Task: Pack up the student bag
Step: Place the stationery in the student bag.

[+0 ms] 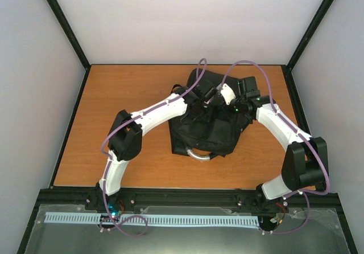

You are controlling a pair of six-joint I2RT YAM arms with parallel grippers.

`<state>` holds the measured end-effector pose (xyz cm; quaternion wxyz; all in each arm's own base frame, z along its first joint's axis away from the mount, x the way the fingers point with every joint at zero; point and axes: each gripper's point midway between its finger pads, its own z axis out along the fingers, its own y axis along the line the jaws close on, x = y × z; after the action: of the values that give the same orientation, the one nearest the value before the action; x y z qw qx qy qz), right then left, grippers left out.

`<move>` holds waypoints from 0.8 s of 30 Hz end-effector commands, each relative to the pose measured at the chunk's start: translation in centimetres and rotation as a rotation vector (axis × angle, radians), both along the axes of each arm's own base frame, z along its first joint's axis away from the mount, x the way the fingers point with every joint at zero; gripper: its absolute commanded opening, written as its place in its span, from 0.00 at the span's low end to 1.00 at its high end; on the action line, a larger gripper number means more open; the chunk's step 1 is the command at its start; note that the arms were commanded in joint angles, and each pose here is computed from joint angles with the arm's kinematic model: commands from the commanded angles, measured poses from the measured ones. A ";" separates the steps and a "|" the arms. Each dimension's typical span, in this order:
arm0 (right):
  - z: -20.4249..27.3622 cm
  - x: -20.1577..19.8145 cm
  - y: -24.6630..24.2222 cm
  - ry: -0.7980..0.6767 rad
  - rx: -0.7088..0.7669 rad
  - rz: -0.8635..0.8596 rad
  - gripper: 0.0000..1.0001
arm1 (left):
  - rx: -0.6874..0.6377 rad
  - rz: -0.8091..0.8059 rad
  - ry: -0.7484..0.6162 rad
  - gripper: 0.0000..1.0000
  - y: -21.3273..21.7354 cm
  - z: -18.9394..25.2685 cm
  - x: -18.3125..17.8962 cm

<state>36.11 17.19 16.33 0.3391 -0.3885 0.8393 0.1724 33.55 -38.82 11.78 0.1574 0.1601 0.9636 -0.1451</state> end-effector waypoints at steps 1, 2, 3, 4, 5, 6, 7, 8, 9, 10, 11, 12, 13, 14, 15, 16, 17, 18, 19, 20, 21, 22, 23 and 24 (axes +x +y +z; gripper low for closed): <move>2.0 0.2 1.1 -0.058 0.062 0.037 0.03 | -0.064 0.016 -0.030 0.45 0.0 3.8 -1.5; 1.9 0.2 1.1 -0.054 0.062 0.038 0.03 | -0.077 -0.004 -0.034 0.47 -0.2 4.3 -2.1; 1.8 0.2 1.1 -0.051 0.061 0.039 0.03 | -0.085 -0.023 -0.037 0.48 -0.3 4.6 -2.7; 1.8 0.2 1.1 -0.049 0.061 0.039 0.03 | -0.086 -0.041 -0.042 0.49 -0.3 4.9 -3.3; 1.8 0.2 1.1 -0.050 0.062 0.040 0.03 | -0.081 -0.055 -0.048 0.50 -0.3 5.2 -3.8; 1.8 0.2 1.1 -0.050 0.063 0.040 0.03 | -0.075 -0.063 -0.055 0.50 -0.1 5.4 -4.4; 1.9 0.2 1.1 -0.049 0.064 0.039 0.03 | -0.069 -0.066 -0.061 0.50 0.1 5.6 -4.9; 1.8 0.1 1.1 -0.048 0.064 0.040 0.03 | -0.065 -0.064 -0.060 0.50 0.4 5.6 -5.3; 1.9 0.2 1.1 -0.050 0.065 0.040 0.03 | -0.065 -0.060 -0.056 0.48 0.7 5.6 -5.7; 1.9 0.2 1.1 -0.051 0.065 0.040 0.03 | -0.059 -0.056 -0.048 0.45 1.2 5.1 -6.1; 1.9 0.2 1.2 -0.051 0.065 0.041 0.03 | -0.058 -0.051 -0.044 0.43 1.5 4.8 -6.3; 1.9 0.2 1.1 -0.049 0.065 0.041 0.03 | -0.055 -0.047 -0.040 0.39 1.8 4.5 -6.6; 1.9 0.2 1.2 -0.049 0.065 0.041 0.03 | -0.050 -0.043 -0.038 0.35 2.1 4.1 -6.7; 1.9 0.1 1.2 -0.049 0.066 0.042 0.03 | -0.041 -0.038 -0.035 0.30 2.4 3.7 -6.9; 1.9 0.1 1.2 -0.049 0.066 0.042 0.03 | -0.032 -0.034 -0.032 0.27 2.7 3.2 -6.9; 2.0 0.2 1.2 -0.050 0.066 0.041 0.03 | -0.026 -0.032 -0.028 0.23 2.8 2.7 -7.0; 2.0 0.1 1.2 -0.049 0.067 0.041 0.03 | -0.027 -0.032 -0.027 0.19 2.7 2.3 -7.0; 2.0 0.1 1.1 -0.049 0.068 0.041 0.03 | -0.027 -0.032 -0.026 0.16 2.7 1.9 -7.0; 2.0 0.1 1.2 -0.050 0.068 0.042 0.03 | -0.028 -0.029 -0.030 0.12 2.7 1.6 -6.8; 2.0 0.1 1.2 -0.051 0.068 0.041 0.03 | -0.024 -0.027 -0.041 0.08 2.7 1.2 -6.6; 2.0 0.1 1.2 -0.049 0.068 0.042 0.03 | -0.011 -0.018 -0.057 0.02 2.9 0.9 -6.3; 2.0 0.1 1.2 -0.049 0.068 0.041 0.03 | -0.002 -0.009 -0.068 0.01 3.0 0.7 -6.0; 2.0 0.1 1.2 -0.049 0.067 0.041 0.03 | -0.002 -0.009 -0.077 0.01 3.0 0.6 -5.7; 2.0 0.1 1.1 -0.049 0.066 0.039 0.03 | -0.007 -0.012 -0.078 0.01 2.9 0.5 -5.5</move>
<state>36.09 17.23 16.36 0.3393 -0.3888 0.8387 0.1738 26.10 -35.04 11.79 0.1542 0.1760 0.9630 -0.1338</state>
